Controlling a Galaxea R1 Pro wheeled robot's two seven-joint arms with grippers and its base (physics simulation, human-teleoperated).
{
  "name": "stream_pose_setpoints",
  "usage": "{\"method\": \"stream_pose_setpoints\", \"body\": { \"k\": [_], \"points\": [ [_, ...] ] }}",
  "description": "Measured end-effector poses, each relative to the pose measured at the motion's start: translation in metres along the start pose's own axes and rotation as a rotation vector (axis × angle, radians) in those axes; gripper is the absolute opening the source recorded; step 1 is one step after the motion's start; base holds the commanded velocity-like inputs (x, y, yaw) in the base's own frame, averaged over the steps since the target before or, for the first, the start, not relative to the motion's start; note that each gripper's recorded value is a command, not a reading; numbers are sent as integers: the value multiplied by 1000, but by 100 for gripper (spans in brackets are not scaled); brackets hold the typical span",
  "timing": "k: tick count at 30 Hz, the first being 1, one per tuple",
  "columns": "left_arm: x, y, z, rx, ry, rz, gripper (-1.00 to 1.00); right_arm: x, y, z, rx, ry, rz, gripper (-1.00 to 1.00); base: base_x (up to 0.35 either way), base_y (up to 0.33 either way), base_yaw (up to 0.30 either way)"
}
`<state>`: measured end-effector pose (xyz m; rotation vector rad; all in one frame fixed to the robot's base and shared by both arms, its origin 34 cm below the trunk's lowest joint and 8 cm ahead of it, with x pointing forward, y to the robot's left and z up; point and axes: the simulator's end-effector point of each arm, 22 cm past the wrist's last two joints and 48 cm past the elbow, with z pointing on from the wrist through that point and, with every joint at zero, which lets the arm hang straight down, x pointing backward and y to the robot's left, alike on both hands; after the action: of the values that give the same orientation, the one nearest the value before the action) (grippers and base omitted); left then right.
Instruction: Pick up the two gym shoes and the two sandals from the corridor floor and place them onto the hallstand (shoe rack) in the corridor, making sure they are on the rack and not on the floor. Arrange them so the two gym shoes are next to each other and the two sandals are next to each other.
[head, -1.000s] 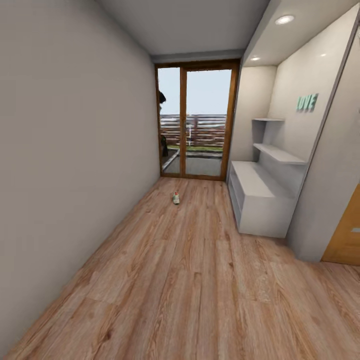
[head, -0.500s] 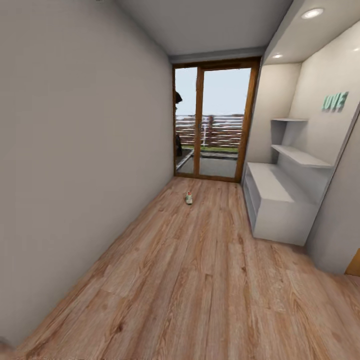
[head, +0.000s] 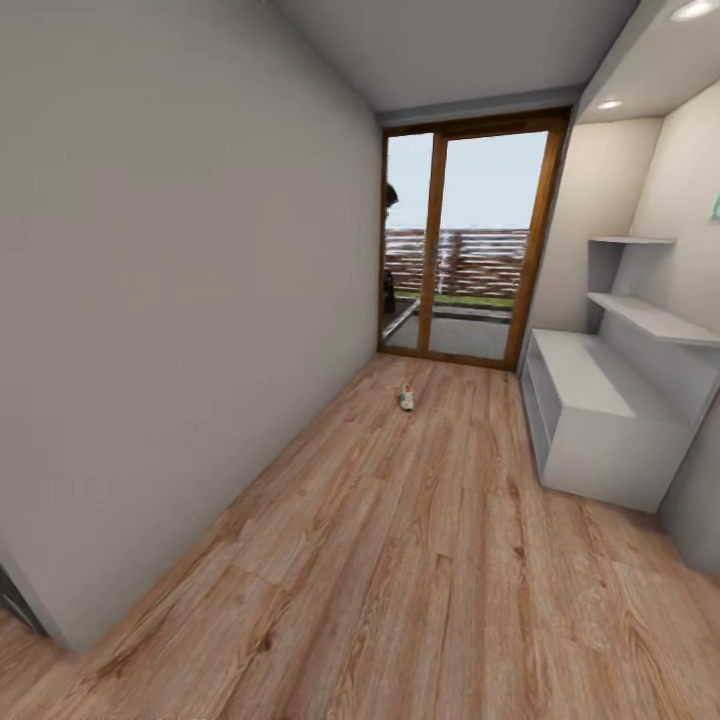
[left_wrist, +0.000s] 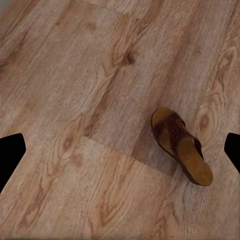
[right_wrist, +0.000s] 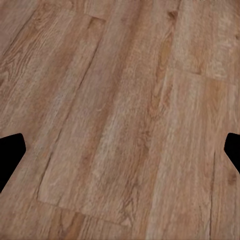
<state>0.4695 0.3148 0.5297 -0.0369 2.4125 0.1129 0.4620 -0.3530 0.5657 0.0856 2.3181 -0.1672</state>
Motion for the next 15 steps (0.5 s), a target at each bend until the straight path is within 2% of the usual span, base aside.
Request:
{"method": "stream_pose_setpoints", "body": {
  "k": [15],
  "points": [
    [0,1,0,-1,1,0,100,0,0,0,0,0,0,100,7,-2,16]
  ]
}}
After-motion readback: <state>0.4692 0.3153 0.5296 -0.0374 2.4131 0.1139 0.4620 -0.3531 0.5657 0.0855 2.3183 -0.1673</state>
